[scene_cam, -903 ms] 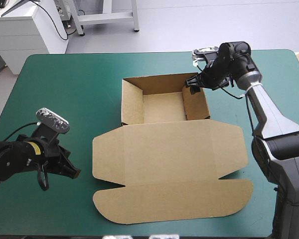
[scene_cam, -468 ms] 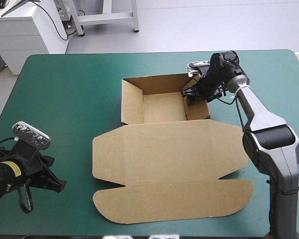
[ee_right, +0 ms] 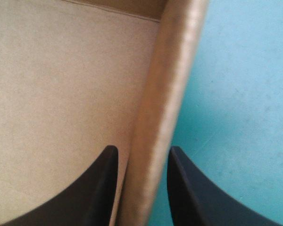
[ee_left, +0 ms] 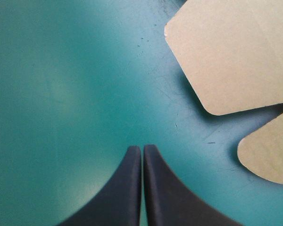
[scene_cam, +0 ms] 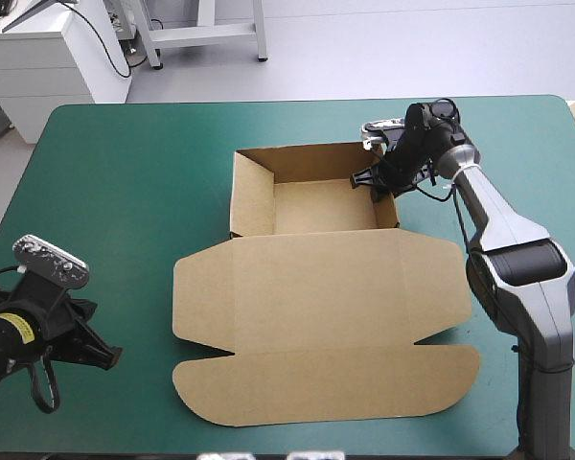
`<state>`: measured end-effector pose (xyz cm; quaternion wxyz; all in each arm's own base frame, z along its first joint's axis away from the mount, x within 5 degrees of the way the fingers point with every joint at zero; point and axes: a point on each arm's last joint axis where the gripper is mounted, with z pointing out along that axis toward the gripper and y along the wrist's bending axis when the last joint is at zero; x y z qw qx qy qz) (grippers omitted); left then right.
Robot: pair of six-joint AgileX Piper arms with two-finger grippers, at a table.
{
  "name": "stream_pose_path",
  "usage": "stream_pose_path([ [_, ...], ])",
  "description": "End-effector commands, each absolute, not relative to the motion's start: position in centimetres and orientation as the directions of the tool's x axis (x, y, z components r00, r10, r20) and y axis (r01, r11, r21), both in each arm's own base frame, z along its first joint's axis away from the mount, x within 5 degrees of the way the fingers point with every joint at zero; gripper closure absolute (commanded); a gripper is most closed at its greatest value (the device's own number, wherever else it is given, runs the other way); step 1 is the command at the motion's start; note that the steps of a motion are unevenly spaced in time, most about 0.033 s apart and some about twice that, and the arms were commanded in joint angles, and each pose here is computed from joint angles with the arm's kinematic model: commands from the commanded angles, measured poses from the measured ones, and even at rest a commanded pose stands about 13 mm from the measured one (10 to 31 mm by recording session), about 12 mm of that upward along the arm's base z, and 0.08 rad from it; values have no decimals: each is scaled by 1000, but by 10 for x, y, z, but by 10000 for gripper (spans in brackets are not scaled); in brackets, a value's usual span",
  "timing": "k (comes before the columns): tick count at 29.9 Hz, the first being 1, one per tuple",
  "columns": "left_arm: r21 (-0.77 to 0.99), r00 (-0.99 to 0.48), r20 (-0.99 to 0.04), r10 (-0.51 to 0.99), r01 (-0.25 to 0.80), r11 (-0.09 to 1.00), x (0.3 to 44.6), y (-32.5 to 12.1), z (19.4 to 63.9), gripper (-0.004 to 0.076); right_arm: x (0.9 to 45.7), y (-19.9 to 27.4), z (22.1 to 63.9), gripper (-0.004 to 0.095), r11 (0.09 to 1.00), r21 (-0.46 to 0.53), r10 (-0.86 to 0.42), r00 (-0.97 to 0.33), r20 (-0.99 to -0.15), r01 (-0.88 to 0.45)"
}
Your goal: Fold the box
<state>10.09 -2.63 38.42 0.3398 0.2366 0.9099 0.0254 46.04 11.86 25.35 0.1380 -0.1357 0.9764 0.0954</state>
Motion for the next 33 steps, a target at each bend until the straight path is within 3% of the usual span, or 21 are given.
stream_pose_path([
  [1,210,-650,-622,437,399,893,100,-25,390,731,453,118,288,927,938,153,-238,-898,-371,-312],
  [10,208,-650,-622,436,400,893,100,-25,390,731,455,109,317,927,938,22,-300,-840,-452,-347],
  [19,210,-650,-622,437,399,893,100,-25,390,731,454,111,322,895,934,49,-292,-835,-467,-354],
  [21,210,-650,-622,437,399,893,100,-25,390,731,454,111,322,811,934,52,-291,-835,-467,-354],
  [23,210,-650,-622,437,399,893,100,-25,390,731,454,113,322,667,932,67,-286,-836,-469,-356],
  [28,205,-656,-617,434,398,894,100,-25,390,731,452,116,324,168,927,103,-273,-836,-476,-361],
  [30,204,-656,-617,434,399,894,100,-25,390,731,451,115,328,94,927,102,-272,-832,-483,-362],
  [33,204,-658,-616,434,399,894,99,-25,390,731,446,113,338,96,928,87,-274,-821,-501,-363],
])
